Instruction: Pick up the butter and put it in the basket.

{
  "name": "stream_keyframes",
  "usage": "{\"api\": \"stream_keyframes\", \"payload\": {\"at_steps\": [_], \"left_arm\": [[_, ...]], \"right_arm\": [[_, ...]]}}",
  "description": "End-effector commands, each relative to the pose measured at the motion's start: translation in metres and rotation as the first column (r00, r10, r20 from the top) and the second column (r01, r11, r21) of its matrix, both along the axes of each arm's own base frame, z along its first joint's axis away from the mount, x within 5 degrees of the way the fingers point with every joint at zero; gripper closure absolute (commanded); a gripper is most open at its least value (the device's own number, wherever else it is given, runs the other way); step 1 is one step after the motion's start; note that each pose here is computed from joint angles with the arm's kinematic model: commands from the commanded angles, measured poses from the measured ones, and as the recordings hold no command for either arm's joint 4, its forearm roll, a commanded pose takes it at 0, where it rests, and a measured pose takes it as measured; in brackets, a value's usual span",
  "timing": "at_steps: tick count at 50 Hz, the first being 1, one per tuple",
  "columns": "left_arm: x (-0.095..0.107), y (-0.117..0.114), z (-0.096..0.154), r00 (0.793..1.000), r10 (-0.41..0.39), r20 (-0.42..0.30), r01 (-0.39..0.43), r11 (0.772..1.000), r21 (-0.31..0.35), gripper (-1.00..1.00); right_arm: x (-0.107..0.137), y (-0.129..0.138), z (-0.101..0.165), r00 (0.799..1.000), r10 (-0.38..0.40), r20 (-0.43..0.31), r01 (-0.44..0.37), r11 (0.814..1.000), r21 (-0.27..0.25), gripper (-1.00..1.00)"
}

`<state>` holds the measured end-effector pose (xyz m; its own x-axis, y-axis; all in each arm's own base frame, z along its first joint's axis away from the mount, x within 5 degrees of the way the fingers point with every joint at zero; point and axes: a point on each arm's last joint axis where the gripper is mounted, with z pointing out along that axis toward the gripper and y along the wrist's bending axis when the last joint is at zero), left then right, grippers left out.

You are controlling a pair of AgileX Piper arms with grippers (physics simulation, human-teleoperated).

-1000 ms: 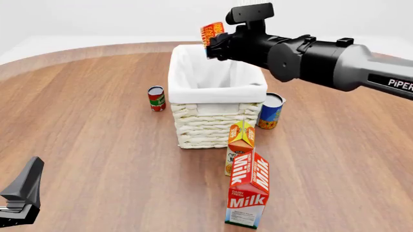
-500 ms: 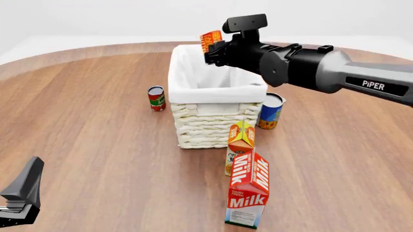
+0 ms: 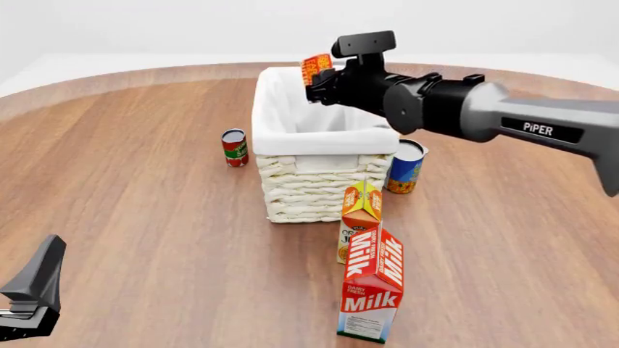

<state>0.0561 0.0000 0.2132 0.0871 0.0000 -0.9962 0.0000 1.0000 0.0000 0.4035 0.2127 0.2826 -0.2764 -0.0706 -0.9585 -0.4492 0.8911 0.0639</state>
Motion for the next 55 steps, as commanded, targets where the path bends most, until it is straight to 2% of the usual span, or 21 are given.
{"api": "stream_keyframes", "payload": {"at_steps": [1,49,53,54,55], "left_arm": [[0.0,0.0,0.0,1.0,0.0,0.0,0.0,1.0,0.0,-1.0],[0.0,0.0,0.0,1.0,0.0,0.0,0.0,1.0,0.0,-1.0],[0.0,0.0,0.0,1.0,0.0,0.0,0.0,1.0,0.0,-1.0],[0.0,0.0,0.0,1.0,0.0,0.0,0.0,1.0,0.0,-1.0],[0.0,0.0,0.0,1.0,0.0,0.0,0.0,1.0,0.0,-1.0]], "right_arm": [[0.003,0.0,0.007,1.0,-0.009,0.014,0.009,0.999,0.034,1.0],[0.007,0.004,-0.003,1.0,-0.008,0.002,0.008,0.999,0.036,1.0],[0.011,-0.001,-0.002,1.0,-0.021,0.007,0.021,0.999,0.033,1.0],[0.012,-0.002,-0.001,1.0,-0.023,0.008,0.023,0.999,0.033,-1.0],[0.013,-0.003,-0.001,1.0,-0.027,0.006,0.027,0.999,0.035,-1.0]]}}
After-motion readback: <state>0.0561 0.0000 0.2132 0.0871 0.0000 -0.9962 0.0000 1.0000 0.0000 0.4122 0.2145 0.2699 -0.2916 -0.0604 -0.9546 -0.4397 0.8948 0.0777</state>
